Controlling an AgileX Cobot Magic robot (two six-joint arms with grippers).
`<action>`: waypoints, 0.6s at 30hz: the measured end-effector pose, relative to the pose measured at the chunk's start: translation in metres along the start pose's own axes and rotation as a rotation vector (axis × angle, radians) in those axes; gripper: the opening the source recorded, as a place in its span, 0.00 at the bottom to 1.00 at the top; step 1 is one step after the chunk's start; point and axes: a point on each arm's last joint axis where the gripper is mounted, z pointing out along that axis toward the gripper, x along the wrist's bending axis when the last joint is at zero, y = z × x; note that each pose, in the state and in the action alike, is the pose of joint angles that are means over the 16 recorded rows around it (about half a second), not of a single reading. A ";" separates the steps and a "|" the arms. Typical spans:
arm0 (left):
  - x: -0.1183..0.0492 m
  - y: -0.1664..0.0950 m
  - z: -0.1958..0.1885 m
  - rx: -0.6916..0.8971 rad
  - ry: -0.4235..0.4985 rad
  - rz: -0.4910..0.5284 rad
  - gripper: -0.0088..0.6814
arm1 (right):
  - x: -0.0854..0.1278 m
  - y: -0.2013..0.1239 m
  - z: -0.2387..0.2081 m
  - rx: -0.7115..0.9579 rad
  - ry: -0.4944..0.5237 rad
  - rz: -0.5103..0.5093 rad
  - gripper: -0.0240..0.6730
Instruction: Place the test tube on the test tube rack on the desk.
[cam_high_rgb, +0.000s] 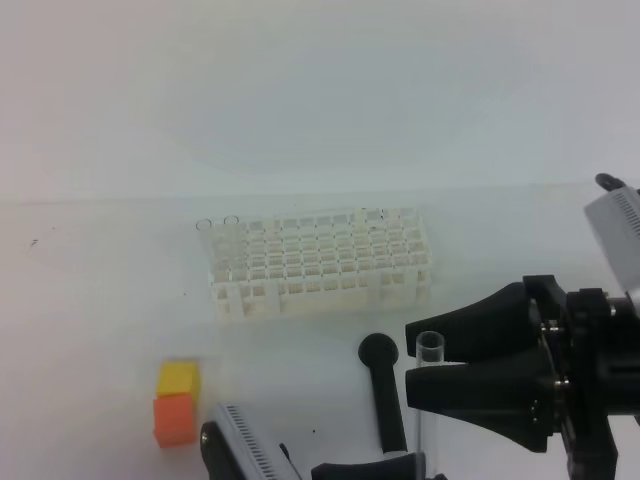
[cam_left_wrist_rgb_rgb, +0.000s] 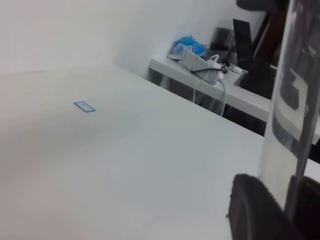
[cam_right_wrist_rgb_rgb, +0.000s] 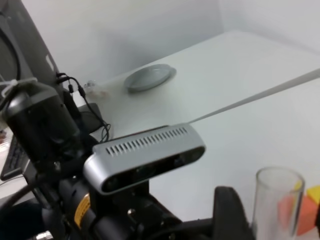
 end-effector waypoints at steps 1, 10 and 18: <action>0.000 0.000 0.000 -0.001 0.002 -0.001 0.17 | -0.001 -0.001 0.001 0.002 0.003 0.006 0.56; 0.002 0.001 0.000 -0.008 0.024 -0.012 0.17 | -0.006 -0.006 0.005 0.014 0.026 0.025 0.42; 0.003 0.001 0.000 -0.013 0.034 -0.033 0.18 | -0.007 -0.006 0.006 0.013 0.034 -0.004 0.25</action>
